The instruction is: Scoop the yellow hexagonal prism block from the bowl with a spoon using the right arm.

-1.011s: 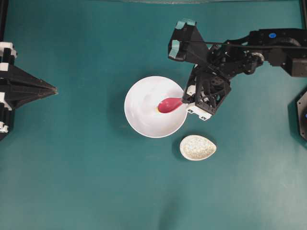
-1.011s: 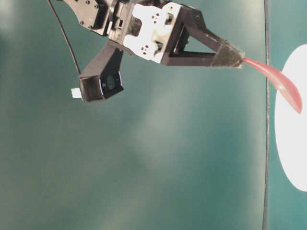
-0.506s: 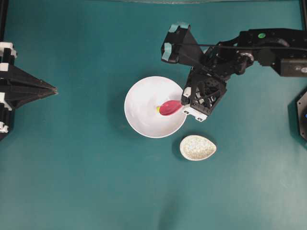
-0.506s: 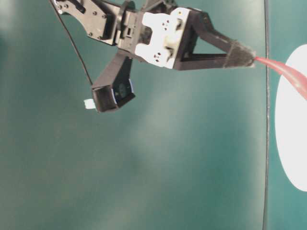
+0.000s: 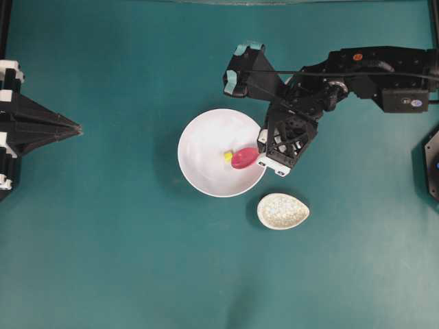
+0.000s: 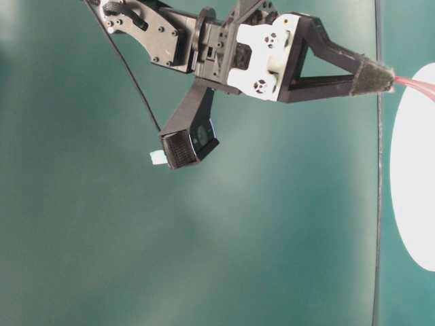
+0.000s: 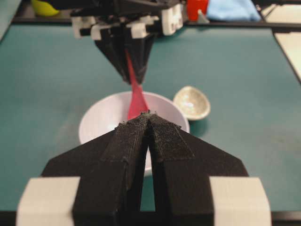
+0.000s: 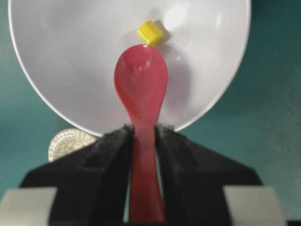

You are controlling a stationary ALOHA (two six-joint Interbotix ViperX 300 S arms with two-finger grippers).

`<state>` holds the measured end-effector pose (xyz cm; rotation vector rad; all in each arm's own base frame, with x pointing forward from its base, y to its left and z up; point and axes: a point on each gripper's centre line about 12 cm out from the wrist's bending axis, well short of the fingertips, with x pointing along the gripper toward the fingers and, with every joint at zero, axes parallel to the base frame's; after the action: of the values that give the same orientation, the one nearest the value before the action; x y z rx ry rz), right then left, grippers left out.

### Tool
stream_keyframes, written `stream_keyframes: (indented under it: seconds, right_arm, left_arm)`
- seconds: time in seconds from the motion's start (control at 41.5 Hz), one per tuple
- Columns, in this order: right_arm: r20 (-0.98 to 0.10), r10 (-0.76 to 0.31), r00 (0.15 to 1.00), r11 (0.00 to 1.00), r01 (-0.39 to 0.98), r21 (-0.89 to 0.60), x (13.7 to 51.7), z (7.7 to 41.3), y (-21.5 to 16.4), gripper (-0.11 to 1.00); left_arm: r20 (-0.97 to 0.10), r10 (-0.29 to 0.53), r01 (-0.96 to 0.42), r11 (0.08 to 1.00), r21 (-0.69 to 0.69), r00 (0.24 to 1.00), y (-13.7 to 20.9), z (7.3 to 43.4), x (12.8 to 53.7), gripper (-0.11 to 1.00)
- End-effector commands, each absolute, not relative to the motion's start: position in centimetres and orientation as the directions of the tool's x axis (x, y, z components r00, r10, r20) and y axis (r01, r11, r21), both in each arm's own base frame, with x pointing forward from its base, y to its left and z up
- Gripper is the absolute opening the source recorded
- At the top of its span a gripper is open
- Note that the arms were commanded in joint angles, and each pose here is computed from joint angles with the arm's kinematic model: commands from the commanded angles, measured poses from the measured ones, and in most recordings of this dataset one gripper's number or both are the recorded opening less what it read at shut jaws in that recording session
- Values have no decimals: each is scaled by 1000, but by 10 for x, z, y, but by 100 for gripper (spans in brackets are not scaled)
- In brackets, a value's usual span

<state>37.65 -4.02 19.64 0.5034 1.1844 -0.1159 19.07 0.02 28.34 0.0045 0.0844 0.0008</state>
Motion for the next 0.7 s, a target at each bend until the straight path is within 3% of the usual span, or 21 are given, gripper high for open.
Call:
stream_keyframes:
  seconds: [0.0,0.674]
  right_arm:
    - [-893,164,419,885,337,320,380,208,-42,25]
    - [-882,120,456,893,337,297,392,196,-48,25]
  left_arm:
    - [-54,2,-2,1000,5,999,1,296,193,2]
    - [-54,2,-2,1000,5,999,1,296,193,2]
